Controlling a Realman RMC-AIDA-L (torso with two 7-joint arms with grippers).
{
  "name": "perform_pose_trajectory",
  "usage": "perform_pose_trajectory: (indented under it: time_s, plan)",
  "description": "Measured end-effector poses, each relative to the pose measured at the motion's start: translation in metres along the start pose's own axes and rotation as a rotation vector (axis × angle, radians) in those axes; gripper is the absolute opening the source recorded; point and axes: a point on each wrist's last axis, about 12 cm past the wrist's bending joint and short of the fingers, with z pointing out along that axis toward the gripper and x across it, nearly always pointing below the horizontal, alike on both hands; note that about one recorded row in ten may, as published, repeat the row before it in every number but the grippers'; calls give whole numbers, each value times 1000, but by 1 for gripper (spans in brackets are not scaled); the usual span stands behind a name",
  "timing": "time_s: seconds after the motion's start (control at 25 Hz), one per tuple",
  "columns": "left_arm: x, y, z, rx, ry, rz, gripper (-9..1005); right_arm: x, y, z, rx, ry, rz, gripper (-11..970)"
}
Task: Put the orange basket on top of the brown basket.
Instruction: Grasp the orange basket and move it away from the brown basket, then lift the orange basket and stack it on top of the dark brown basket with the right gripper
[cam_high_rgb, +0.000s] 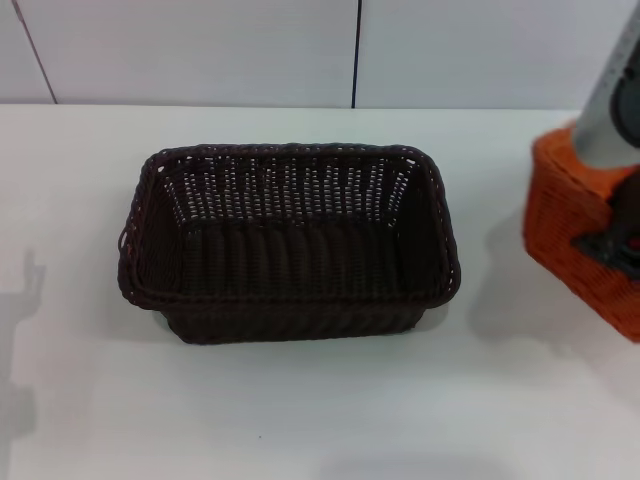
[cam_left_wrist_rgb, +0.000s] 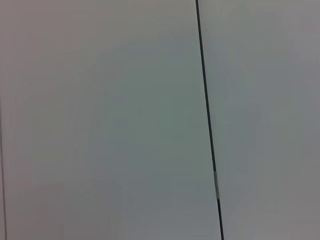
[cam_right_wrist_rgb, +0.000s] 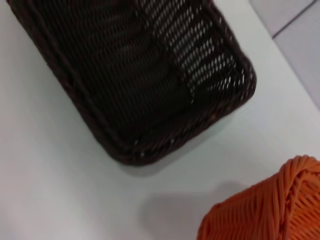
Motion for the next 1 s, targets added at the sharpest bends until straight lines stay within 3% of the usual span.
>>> perform_pose_trajectory:
  time_s: [0.12, 0.2, 0.24, 0.28, 0.32, 0.36, 0.44, 0.48, 0.52, 0.56, 0.64, 0.84, 1.0]
  plan:
    - [0, 2, -1, -8, -3, -2, 760, -13, 2, 1, 29, -48, -119, 211]
    - [0, 2, -1, -8, -3, -2, 760, -22, 6, 2, 49, -80, -240, 211]
    - [0, 2, -1, -10, -2, -2, 760, -31, 12, 4, 70, -108, -354, 212]
    - [0, 1, -1, -10, -1, -5, 760, -31, 12, 4, 70, -108, -354, 212]
    - [0, 1, -1, -10, -1, -5, 760, -40, 17, 5, 89, -126, -474, 212]
    - [0, 1, -1, -12, 0, -6, 760, -40, 17, 5, 89, -126, -474, 212]
    - [0, 1, -1, -12, 0, -6, 760, -51, 22, 6, 102, -131, -635, 212]
    - [1, 1, -1, -13, 2, -10, 760, -51, 22, 6, 102, -131, -635, 212]
    - [1, 1, -1, -13, 2, -10, 760, -59, 24, 7, 115, -137, -732, 212]
    - [1, 0, -1, -9, 5, -29, 760, -59, 24, 7, 115, -137, -732, 211]
    - [1, 0, -1, -9, 6, -43, 760, -65, 29, 7, 128, -135, -864, 211]
    - [1, 0, -1, -11, 8, -69, 759, -69, 36, 9, 139, -131, -1011, 211]
    - [2, 0, 1, -19, 14, -77, 759, -66, 37, 14, 128, -97, -1066, 210]
